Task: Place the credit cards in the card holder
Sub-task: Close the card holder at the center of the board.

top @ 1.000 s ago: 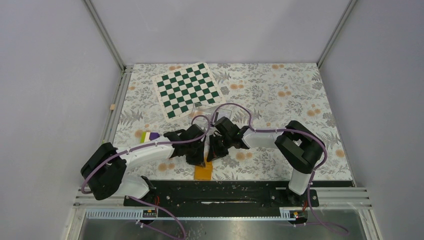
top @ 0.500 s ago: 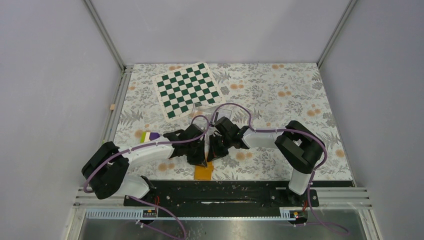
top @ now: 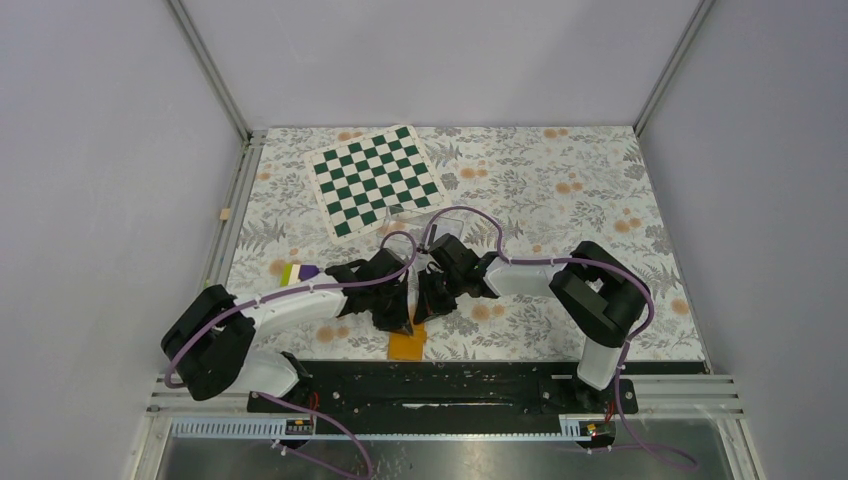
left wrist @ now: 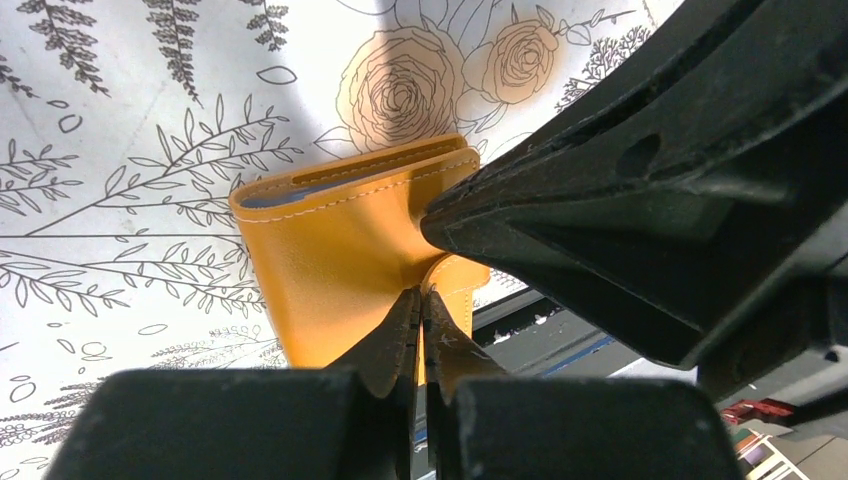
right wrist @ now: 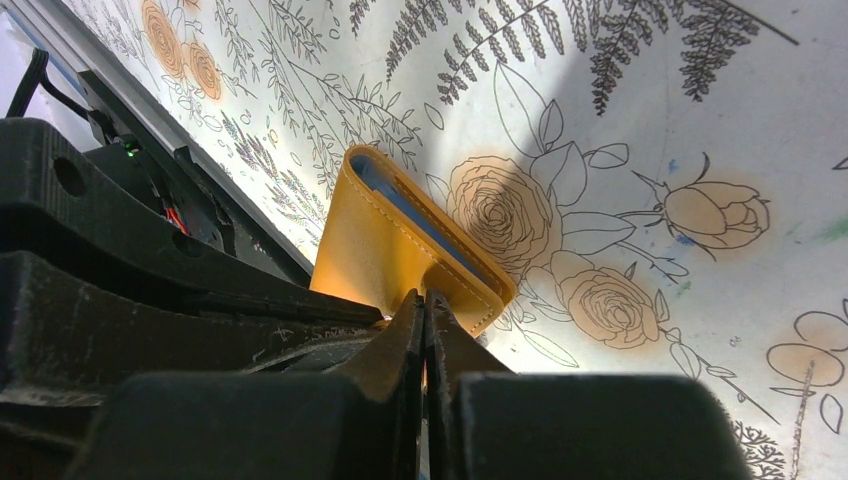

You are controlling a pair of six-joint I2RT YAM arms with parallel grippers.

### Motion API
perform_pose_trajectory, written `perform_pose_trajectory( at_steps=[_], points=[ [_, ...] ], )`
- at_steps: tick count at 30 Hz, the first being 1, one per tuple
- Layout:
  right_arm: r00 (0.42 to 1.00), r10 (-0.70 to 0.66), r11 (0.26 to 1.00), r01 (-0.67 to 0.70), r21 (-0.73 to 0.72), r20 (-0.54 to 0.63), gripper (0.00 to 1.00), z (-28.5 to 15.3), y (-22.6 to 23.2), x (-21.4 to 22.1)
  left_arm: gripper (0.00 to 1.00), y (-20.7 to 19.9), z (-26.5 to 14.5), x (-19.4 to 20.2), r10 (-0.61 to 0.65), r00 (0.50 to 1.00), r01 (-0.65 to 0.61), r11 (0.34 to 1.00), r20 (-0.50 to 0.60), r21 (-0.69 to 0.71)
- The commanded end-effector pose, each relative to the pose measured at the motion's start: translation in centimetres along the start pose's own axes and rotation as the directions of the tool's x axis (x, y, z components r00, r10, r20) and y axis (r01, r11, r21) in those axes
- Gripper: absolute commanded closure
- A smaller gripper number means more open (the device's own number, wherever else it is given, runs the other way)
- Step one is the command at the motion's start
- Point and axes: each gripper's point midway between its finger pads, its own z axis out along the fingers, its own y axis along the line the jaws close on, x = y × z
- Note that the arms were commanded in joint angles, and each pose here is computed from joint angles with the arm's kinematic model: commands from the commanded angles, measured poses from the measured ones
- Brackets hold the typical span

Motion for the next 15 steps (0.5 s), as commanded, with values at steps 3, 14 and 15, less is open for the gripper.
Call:
perform_pose_trajectory(
  at_steps=[3,14,15],
  points=[
    [0.998,-0.005,0.998,0.008,0.060,-0.055,1.00,0.39,-1.33,1.56,1.00,1.04,-1.03,0.59,-0.014,1.000,0.014,0.999,-0.002,-0.045],
    [0.998,-0.007,0.998,0.010,0.056,-0.057,1.00,0.36,-1.25,1.58,1.00,1.59,-0.33,0.57,-0.014,1.000,0.013,0.998,-0.008,-0.060],
    [0.998,-0.007,0.998,0.010,0.055,-0.059,1.00,0.37,-1.25,1.62,1.00,1.58,-0.31,0.46,-0.012,1.000,0.012,0.998,-0.002,-0.061]
  ],
)
